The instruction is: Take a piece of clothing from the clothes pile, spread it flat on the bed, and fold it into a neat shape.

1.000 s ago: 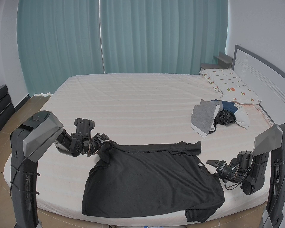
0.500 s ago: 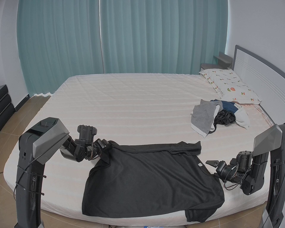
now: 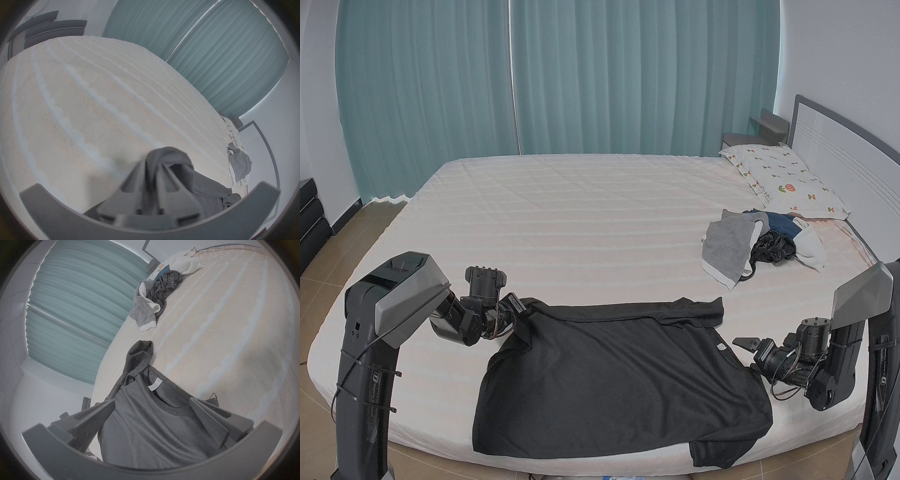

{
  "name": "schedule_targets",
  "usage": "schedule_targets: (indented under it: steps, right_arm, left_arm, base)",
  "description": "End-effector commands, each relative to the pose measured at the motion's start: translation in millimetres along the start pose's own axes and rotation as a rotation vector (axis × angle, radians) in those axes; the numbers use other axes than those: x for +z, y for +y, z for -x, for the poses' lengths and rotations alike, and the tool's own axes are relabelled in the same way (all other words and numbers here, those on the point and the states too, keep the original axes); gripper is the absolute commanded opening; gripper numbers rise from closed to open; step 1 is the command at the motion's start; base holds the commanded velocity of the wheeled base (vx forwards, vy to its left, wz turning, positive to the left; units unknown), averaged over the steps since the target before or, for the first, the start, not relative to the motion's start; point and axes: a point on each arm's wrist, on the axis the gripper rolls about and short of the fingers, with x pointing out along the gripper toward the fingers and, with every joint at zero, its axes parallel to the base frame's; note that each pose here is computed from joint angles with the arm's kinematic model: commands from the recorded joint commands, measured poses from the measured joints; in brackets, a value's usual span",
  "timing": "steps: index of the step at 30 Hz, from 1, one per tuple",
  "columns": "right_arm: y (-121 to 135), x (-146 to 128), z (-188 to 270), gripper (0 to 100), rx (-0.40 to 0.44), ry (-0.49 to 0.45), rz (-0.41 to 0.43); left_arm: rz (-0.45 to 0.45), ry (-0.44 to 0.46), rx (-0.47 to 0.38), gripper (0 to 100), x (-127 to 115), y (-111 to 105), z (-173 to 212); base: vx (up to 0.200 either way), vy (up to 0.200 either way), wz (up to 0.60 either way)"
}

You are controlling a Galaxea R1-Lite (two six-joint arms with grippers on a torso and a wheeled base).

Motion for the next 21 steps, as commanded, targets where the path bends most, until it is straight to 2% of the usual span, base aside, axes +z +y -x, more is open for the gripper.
schedule_targets:
  steps: [1,7,21]
  right_arm:
    - [0,0,0,100,0.0,0.002,0.0]
    - [-1,-1,-1,100,-0.004,0.004,-0.001]
    - [-1,-2,-1,100,-0.004,0.008,0.0]
  left_arm:
    - [0.022,-0.037,-0.01,0,6,1,-1]
    - [0.105,-0.184,-0.089,0,23,-2,0]
    - [0.123,-0.242,-0.089,0,40,12,-18]
  base:
    - [0.0,0.0,0.0]
    - [0.0,0.0,0.0]
    - [0.0,0.0,0.0]
